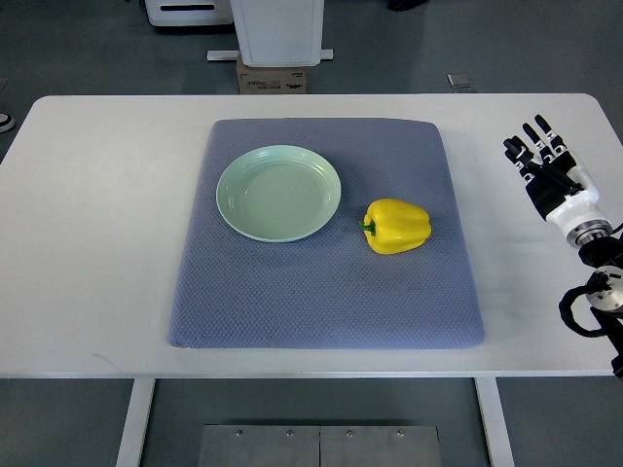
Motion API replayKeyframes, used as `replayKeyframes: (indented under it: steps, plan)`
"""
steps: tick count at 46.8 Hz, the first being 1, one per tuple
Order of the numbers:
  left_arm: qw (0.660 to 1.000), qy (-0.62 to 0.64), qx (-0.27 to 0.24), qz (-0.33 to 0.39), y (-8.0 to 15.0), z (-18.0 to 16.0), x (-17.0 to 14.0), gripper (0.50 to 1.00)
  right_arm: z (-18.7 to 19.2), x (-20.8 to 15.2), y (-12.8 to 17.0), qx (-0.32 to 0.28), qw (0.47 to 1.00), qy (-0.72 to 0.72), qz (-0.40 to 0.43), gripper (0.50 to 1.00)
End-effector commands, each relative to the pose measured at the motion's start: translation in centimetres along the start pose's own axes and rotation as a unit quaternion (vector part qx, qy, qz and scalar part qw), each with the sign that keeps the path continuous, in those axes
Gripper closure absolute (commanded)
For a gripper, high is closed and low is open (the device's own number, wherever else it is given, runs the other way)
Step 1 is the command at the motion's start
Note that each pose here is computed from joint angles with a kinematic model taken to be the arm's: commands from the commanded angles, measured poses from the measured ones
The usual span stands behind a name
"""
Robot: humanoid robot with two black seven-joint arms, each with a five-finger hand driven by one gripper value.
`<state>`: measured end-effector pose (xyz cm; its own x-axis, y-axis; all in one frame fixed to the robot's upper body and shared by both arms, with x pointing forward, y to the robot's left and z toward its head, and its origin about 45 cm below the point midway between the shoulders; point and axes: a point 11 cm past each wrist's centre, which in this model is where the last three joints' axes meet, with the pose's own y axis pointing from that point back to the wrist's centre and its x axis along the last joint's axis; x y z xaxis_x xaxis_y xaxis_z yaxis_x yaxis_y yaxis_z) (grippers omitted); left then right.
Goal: Place yellow pepper on plate with right hand
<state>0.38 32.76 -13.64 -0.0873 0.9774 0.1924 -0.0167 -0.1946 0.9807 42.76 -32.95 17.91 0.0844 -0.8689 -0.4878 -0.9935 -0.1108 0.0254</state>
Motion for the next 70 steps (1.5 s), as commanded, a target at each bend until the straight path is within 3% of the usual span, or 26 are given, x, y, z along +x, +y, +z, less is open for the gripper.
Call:
replayKeyframes:
  steps: [1, 24, 42, 70]
  plan:
    - [1.0, -0.001, 0.0, 0.0, 0.0, 0.0, 0.0, 0.5, -0.3, 0.2, 0.0, 0.001, 1.0, 0.003, 0.001, 0.5]
    - [1.0, 0.0, 0.0, 0.0, 0.0, 0.0, 0.0, 0.5, -1.3, 0.1, -0.4, 0.004, 1.0, 0.013, -0.005, 0.5]
    - [1.0, 0.0, 0.0, 0.0, 0.0, 0.0, 0.0, 0.5, 0.2, -0.5, -0.4, -0.056, 0.998, 0.017, -0.023, 0.5]
    - [1.0, 0.0, 0.0, 0.0, 0.0, 0.0, 0.0, 0.5, -0.4, -2.8, -0.7, -0.026, 0.998, 0.005, -0.054, 0.5]
